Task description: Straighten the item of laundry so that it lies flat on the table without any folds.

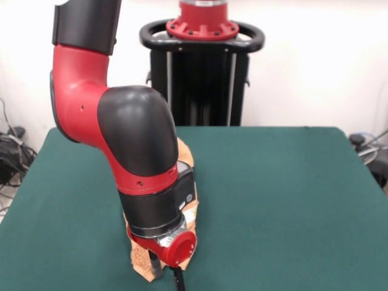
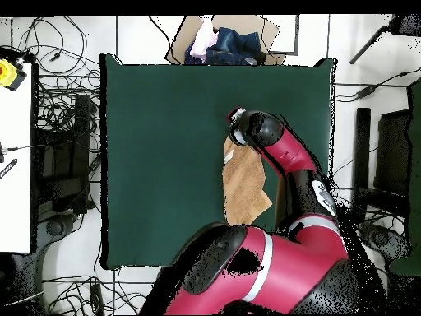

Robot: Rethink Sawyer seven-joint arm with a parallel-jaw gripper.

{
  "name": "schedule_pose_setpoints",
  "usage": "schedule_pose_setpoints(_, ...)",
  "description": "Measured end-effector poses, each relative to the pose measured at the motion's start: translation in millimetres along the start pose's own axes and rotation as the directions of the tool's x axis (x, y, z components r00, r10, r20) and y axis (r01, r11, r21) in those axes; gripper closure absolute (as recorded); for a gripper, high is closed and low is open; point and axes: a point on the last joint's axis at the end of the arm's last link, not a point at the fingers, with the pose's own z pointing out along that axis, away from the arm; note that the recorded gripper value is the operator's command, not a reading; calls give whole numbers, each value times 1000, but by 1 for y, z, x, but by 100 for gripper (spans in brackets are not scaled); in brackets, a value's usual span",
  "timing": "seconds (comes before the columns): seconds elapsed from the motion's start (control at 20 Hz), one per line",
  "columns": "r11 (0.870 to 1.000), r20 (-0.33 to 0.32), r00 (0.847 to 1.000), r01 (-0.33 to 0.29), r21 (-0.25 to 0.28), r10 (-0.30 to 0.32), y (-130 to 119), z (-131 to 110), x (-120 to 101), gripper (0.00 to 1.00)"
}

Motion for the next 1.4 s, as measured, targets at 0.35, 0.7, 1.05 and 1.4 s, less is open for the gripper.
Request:
schedule_pose_setpoints(0.35,998,20,1000,1,56,-2,-21,-9,-7,0)
schedule_pose_setpoints(0.7,994,23,1000,14,105,-16,-30,-37,-9,0)
schedule_pose_setpoints(1.05,991,41,998,30,131,-36,-26,-57,-9,0)
schedule_pose_setpoints(1.4,988,38,998,38,147,-44,-28,-53,-5,0)
